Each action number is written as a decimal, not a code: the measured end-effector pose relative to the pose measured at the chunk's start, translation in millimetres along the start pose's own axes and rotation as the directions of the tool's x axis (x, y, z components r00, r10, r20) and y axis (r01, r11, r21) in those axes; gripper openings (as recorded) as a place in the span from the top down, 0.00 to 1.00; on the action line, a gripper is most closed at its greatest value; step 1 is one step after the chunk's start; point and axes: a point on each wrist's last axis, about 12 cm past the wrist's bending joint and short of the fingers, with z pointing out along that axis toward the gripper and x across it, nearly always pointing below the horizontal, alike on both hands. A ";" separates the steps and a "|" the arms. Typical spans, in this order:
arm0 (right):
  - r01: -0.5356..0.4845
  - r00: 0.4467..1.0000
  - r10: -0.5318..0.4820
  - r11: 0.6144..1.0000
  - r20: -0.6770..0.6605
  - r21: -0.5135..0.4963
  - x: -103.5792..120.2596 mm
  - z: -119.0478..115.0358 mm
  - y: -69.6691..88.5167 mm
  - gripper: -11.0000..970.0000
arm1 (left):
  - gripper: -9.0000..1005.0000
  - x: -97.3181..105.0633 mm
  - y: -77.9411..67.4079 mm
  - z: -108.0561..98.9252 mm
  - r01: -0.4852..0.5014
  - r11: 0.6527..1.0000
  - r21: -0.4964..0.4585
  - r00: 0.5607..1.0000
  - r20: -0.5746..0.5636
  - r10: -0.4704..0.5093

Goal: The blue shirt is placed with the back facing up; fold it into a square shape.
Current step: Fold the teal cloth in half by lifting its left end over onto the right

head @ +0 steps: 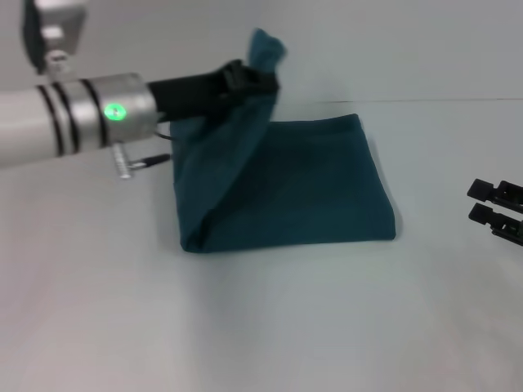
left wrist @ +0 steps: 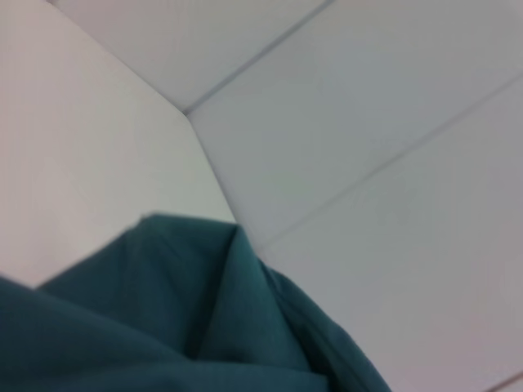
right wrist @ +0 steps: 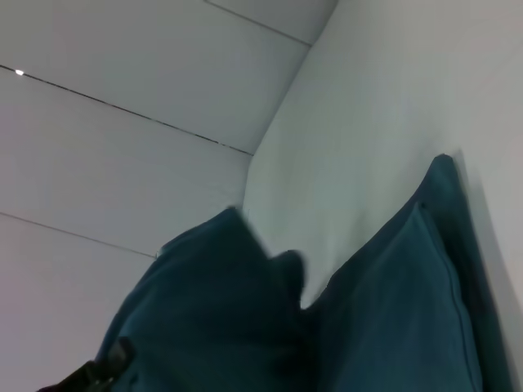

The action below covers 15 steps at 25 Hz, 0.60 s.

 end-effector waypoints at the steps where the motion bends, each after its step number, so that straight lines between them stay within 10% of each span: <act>1: 0.000 1.000 0.000 1.000 -0.001 0.000 0.3 0.4 0.0 0.34 | 0.98 4.2 -1.6 9.4 -0.001 1.000 0.003 1.000 -0.012 0.001; 15: -0.007 1.000 0.007 1.000 -0.012 0.006 5.0 -0.6 -2.2 0.34 | 0.87 41.0 -13.5 59.7 -0.126 0.992 -0.024 0.977 -0.175 0.120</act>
